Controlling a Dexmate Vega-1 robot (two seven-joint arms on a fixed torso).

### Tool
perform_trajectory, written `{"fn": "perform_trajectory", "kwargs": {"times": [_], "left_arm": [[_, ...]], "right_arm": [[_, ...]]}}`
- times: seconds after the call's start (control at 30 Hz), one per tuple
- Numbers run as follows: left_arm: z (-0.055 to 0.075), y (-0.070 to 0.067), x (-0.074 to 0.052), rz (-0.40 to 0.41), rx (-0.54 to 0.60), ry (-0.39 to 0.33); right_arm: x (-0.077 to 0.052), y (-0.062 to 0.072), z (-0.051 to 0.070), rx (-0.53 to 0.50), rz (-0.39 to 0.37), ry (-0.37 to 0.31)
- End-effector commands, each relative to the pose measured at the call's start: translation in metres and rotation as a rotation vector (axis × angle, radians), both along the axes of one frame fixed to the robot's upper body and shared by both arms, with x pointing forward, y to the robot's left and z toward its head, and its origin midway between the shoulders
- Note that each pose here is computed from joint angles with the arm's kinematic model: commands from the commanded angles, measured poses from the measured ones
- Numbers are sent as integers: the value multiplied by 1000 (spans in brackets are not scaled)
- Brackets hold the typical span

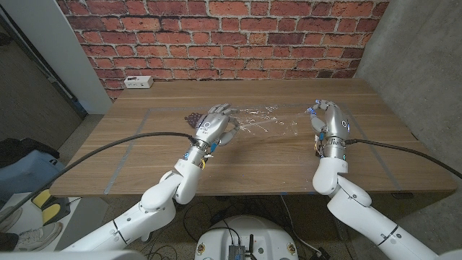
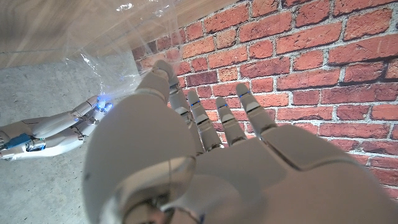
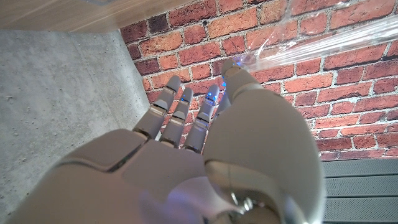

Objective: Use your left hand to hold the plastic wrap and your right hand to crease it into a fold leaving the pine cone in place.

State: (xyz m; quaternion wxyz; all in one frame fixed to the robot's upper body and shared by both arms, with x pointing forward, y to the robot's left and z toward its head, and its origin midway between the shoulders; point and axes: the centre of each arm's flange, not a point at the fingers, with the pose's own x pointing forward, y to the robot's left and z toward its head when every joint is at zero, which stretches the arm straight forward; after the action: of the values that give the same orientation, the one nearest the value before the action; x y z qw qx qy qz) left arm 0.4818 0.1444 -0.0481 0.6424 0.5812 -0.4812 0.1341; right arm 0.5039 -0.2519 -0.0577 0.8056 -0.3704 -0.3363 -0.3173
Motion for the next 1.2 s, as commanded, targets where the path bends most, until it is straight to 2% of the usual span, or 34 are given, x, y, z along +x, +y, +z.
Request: {"fn": "perform_trajectory", "kwargs": {"times": [0.03, 0.3, 1.2], "left_arm": [[14, 7, 12, 30, -30, 2], [23, 9, 20, 54, -37, -7], [41, 12, 39, 98, -89, -23]], "right_arm": [[24, 0, 16, 15, 16, -33], [39, 1, 26, 16, 28, -36], [75, -1, 58, -8, 55, -30]]}}
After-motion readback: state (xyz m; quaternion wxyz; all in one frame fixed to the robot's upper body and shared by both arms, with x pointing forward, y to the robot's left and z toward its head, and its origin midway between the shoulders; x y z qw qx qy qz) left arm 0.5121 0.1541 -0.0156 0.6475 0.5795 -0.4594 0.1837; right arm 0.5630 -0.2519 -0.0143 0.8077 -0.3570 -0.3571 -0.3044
